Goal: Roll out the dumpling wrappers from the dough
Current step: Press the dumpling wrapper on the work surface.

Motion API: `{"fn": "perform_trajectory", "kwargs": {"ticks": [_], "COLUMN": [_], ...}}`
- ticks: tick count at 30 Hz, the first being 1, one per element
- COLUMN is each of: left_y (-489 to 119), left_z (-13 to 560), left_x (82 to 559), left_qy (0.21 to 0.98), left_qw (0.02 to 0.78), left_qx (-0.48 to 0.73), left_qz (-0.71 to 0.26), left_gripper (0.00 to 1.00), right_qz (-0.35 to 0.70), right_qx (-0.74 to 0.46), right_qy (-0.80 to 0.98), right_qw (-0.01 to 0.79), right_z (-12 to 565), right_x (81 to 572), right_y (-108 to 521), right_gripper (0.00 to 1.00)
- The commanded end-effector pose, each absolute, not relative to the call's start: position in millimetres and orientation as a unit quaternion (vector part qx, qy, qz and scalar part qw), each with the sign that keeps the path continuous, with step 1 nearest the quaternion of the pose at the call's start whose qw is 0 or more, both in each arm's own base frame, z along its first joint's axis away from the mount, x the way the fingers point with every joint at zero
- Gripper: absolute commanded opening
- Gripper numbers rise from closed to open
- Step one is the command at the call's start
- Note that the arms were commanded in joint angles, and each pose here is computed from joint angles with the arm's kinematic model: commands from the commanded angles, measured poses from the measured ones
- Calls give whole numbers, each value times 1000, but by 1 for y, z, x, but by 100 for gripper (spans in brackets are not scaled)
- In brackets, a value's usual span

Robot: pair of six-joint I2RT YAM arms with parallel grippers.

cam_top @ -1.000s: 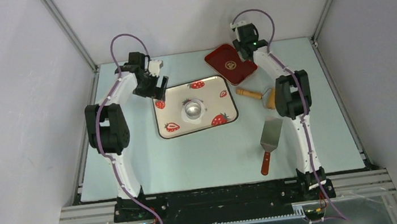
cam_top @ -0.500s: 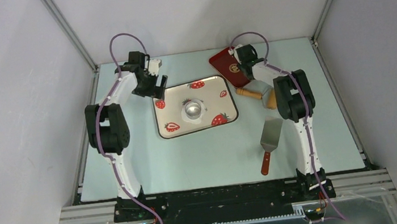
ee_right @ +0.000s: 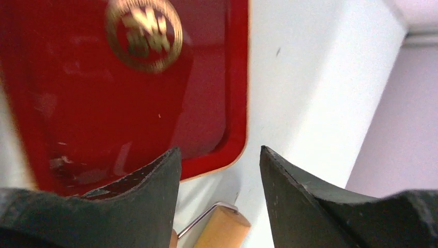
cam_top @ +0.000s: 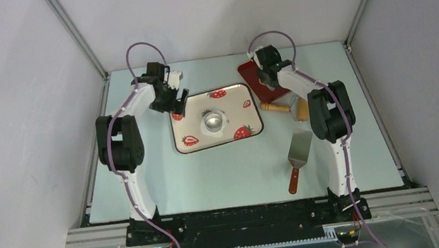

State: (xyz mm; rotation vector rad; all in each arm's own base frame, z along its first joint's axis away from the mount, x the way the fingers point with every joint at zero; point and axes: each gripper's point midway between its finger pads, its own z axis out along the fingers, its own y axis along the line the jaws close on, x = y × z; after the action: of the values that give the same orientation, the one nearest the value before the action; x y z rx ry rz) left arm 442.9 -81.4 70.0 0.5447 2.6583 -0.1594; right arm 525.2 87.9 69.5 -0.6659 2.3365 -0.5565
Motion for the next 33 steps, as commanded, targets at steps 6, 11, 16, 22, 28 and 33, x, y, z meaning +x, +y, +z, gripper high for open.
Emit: {"fn": "perform_trajectory", "kwargs": {"ticks": [6,11,16,22,28,33], "left_y": [-133,-157,-184,-201,-203,-203], "left_z": [142,150,140,107,89,81], "left_x": [438,428,418,412,410,407], "left_qy": [910,901,901,919,924,929], "left_qw": [304,303,278,224,213,204], "left_qx": [229,238,229,183,181,178], "left_qz": [-167,-199,-241,-268,-259,-253], "left_gripper": [100,89,54,43,48,51], "right_qz": [78,275,371,392,390,375], "right_qx": [-264,-261,-253,-241,-240,-235], "right_qy": [845,843,830,840,851,864], "right_qw": [458,382,331,286,258,242], "right_z": [231,216,199,162,132,109], "right_x": [483,434,412,405,397,396], "right_y": [233,287,319,340,350,355], "right_gripper": [54,27,18,23,34,34]}}
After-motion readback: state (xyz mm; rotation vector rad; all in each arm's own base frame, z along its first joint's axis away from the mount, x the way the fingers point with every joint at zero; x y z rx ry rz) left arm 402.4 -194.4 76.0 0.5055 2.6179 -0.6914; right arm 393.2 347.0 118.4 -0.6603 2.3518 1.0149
